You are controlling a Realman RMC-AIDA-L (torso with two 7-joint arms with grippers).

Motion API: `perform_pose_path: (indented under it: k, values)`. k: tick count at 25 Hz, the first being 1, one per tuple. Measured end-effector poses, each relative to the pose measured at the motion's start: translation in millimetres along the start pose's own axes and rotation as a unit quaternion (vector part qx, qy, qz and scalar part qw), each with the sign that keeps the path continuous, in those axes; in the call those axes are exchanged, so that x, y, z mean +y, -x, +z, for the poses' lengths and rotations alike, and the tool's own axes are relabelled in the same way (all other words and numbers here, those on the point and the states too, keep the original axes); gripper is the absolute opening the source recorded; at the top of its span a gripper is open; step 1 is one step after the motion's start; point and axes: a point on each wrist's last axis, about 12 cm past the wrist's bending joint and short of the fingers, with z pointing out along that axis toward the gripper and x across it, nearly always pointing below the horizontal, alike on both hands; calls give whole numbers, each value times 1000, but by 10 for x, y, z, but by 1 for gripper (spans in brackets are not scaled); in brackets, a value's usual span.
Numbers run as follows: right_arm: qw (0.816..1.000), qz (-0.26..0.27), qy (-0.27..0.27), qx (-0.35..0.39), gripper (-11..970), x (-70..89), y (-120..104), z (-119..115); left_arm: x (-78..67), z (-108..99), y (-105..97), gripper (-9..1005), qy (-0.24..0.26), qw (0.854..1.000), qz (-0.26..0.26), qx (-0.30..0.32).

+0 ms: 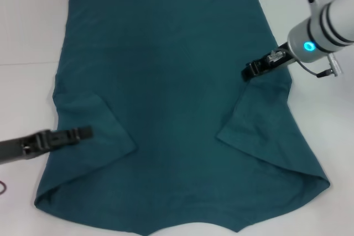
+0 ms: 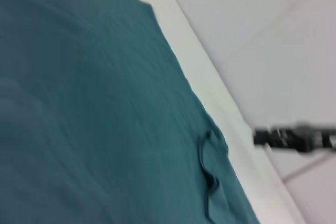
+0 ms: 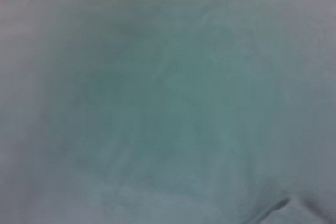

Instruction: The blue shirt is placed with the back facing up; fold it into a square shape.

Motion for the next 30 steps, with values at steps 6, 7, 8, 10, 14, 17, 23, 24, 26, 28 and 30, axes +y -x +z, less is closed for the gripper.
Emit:
perform_pose_path:
  k: [6, 7, 8, 10, 14, 17, 23, 24, 26, 28, 30]
  values:
    - [989, 76, 127, -29, 393, -201, -84, -206, 70, -226, 61, 660, 2, 998, -62, -28]
    - [985, 84, 146, -34, 391, -228, -92, -237, 73, -235, 61, 660, 2, 997, -65, -29]
    - [980, 96, 170, -37, 406, -261, -114, -259, 73, -243, 58, 660, 0, 997, -71, -30]
    - [967, 119, 218, -49, 435, -331, -160, -308, 75, -249, 57, 659, -2, 996, -79, -32]
    - [949, 156, 269, -49, 513, -438, -315, -333, 79, -264, 66, 659, -1, 995, -98, -33]
    - [947, 161, 276, -38, 584, -480, -396, -352, 86, -291, 81, 661, 2, 992, -121, -28]
    - [943, 154, 294, -12, 727, -500, -481, -424, 58, -308, 25, 664, -14, 991, -135, 6]
    - [943, 152, 296, -10, 790, -500, -487, -433, 50, -306, 11, 664, -15, 991, -132, 17]
    - [943, 152, 297, -8, 915, -504, -498, -438, 34, -301, -6, 665, -19, 991, -126, 30]
    - [942, 154, 298, -6, 915, -504, -508, -432, 37, -320, -16, 666, -20, 991, -128, 28]
    - [942, 154, 299, -3, 915, -499, -521, -425, 72, -361, -35, 667, -13, 989, -149, 17]
